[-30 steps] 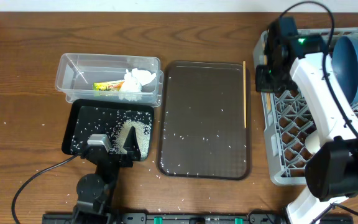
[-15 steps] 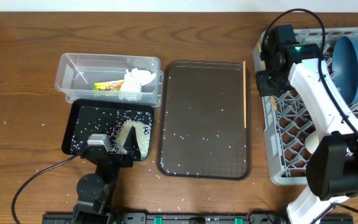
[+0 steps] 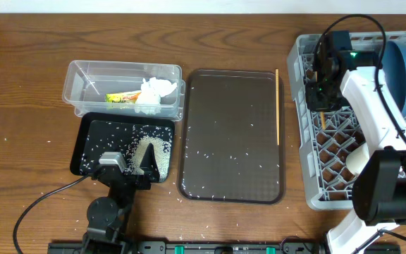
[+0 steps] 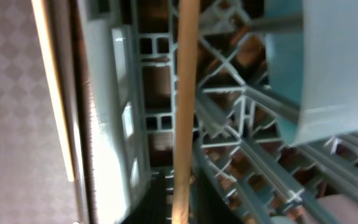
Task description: Sort waste into correct bins and load items into the dishwasher rack
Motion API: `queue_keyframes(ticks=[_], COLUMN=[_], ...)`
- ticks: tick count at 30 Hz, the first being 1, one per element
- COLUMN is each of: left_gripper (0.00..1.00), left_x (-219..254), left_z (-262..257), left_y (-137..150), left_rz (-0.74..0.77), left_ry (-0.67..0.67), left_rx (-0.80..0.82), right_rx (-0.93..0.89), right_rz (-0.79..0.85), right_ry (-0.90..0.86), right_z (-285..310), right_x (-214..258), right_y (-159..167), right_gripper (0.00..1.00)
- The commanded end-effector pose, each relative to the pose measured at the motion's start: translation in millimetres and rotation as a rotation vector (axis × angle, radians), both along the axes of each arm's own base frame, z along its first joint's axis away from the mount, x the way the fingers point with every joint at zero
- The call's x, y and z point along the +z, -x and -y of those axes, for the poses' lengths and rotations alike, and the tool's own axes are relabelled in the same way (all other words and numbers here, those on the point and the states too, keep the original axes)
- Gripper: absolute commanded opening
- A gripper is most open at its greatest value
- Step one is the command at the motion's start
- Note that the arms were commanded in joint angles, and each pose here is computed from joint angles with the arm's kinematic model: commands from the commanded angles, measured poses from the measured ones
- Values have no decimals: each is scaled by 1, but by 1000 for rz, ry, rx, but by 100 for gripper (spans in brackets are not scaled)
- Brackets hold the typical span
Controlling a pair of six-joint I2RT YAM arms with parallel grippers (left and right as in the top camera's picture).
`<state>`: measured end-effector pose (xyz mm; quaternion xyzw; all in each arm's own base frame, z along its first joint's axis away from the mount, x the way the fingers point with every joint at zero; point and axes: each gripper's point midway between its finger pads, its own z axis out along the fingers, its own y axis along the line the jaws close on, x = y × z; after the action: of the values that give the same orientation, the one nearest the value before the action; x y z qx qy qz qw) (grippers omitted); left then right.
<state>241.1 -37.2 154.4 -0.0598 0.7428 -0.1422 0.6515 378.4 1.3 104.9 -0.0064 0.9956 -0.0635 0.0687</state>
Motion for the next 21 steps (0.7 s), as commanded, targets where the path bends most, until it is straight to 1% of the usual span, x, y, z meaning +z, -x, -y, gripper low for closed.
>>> queue_keyframes(ticks=[1, 3, 4, 5, 6, 7, 8, 11, 14, 19, 21], left_gripper=[94, 94, 94, 94, 94, 94, 94, 94, 94, 94, 94], left_x=[-18, -18, -18, -18, -18, -18, -18, -18, -18, -18, -18], left_z=[-3, -3, -3, -3, -3, -3, -3, -3, -3, -3, -3], left_y=[0, 0, 0, 0, 0, 0, 0, 0, 0, 0, 0], left_rz=[-44, -44, -44, -44, -44, -44, -44, -44, -44, -44, -44], left_ry=[-12, -12, -12, -12, -12, -12, -12, -12, -12, -12, -12], left_rx=[16, 16, 16, 16, 16, 16, 16, 16, 16, 16, 16], right_rx=[50, 94, 121, 160, 191, 218, 234, 217, 114, -49, -89], right_rz=[13, 43, 57, 76, 91, 104, 117, 126, 136, 204, 213], right_ry=[-13, -47, -84, -133, -160, -181, -195, -189, -130, 58, 105], right_z=[-19, -39, -53, -72, -85, -98, -112, -136, -147, -127, -116], right_x=[6, 17, 23, 31, 37, 43, 48, 51, 39, 5, -7], right_y=[2, 3, 5, 8, 11, 14, 18, 27, 28, 7, -2], right_gripper=[26, 35, 38, 42, 45, 51, 54, 52, 50, 61, 62])
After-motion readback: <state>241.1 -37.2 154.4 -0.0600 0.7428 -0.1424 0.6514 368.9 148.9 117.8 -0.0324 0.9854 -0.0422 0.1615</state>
